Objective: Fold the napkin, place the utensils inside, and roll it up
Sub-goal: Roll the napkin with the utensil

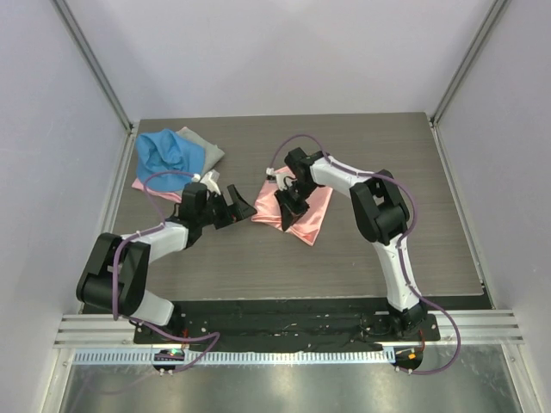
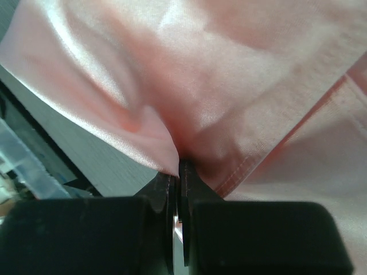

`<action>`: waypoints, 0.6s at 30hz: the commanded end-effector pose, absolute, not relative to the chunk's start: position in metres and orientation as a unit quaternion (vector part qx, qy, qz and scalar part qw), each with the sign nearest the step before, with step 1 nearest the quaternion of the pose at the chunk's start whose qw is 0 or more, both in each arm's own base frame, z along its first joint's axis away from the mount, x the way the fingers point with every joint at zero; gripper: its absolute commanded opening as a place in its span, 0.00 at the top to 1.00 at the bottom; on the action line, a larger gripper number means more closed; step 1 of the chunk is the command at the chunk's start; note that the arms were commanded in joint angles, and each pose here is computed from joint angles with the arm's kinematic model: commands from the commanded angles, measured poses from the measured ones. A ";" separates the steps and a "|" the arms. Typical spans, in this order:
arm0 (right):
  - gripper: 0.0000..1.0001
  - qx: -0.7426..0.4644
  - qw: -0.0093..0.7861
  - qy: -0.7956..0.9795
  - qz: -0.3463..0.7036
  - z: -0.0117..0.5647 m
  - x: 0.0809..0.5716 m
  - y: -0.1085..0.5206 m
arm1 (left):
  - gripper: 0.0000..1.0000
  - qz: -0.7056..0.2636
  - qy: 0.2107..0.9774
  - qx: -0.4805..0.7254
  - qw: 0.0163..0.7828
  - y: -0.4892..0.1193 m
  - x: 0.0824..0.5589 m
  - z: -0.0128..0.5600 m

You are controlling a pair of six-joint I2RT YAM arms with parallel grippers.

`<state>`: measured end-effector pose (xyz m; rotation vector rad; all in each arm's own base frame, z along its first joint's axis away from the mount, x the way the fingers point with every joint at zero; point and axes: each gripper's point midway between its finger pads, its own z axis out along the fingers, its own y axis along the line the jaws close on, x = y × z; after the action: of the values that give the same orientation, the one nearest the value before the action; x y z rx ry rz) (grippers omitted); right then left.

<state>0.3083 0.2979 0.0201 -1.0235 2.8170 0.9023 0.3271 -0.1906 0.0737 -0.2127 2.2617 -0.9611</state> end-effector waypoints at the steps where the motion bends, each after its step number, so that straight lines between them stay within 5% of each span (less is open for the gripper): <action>1: 0.99 -0.278 -0.040 0.899 0.337 0.018 0.306 0.300 | 0.10 -0.374 0.850 -0.019 0.371 -0.204 0.337 0.090; 18: 0.99 -0.239 -0.063 0.905 0.347 0.001 0.314 0.289 | 0.31 -0.367 0.856 0.029 0.363 -0.230 0.355 0.080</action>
<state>0.3081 0.2967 0.0171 -0.7819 2.9269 1.2240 0.3365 -0.2239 0.0652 0.0091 2.2850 -0.9591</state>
